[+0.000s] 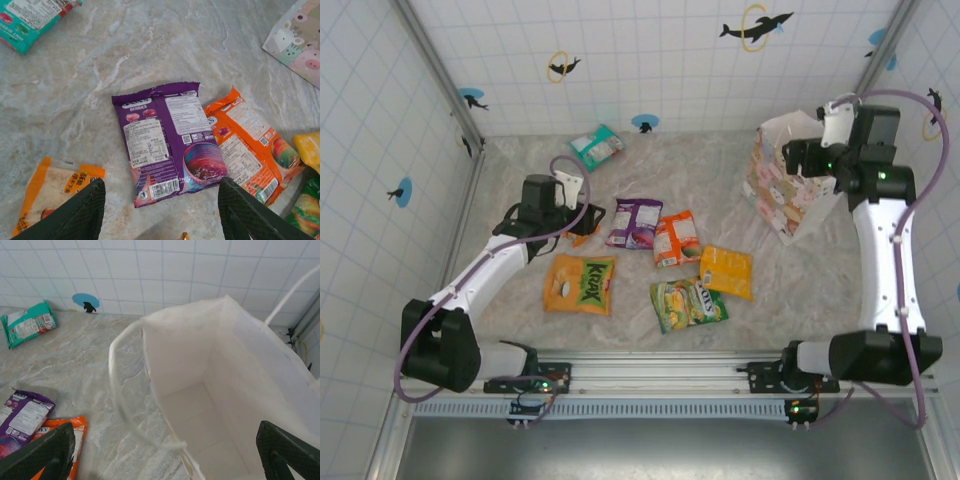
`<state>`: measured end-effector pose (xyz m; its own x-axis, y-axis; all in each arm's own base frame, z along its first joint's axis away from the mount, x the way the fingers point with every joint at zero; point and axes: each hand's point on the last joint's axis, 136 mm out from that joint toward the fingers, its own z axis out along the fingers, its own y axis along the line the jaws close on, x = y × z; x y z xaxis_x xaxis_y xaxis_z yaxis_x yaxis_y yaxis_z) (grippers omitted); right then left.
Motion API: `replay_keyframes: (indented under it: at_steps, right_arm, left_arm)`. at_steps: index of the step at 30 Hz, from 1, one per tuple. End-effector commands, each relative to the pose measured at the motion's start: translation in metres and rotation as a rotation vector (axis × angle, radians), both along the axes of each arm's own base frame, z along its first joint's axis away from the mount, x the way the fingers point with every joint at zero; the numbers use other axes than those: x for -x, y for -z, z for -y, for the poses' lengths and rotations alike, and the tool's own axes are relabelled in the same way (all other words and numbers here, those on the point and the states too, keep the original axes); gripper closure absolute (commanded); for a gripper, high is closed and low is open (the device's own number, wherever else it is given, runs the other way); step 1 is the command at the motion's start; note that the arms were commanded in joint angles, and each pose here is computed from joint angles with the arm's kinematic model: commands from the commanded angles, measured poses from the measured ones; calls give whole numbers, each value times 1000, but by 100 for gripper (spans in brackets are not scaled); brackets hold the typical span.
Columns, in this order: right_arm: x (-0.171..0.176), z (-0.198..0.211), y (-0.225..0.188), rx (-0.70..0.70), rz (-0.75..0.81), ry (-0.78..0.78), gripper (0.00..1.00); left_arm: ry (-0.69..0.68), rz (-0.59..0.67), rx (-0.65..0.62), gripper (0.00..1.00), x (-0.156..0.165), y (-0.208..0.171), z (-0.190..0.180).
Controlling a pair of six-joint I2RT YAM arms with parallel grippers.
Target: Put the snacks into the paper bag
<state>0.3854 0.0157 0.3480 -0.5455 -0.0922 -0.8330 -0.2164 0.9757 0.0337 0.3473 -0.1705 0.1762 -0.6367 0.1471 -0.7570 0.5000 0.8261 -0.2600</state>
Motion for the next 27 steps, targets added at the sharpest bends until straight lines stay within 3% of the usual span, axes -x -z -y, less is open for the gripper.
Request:
replay_keyframes:
  at_steps: [1, 10, 15, 23, 27]
  right_arm:
    - [0, -6, 2, 15, -61, -95, 5]
    - [-20, -15, 48, -22, -183, -169, 12]
    - [-33, -15, 74, -30, -225, -172, 22]
    - [-43, -20, 98, -24, -266, -191, 47]
    - [-42, -20, 97, -11, -271, -182, 71]
  left_arm:
    - [15, -14, -37, 39, 2, 1, -1]
    - [21, -25, -49, 39, -3, 2, 0]
    - [29, -13, -31, 39, -4, -3, 3]
    - [17, -1, -29, 39, -1, -5, 0]
    - [9, 8, -33, 39, -1, -8, -1]
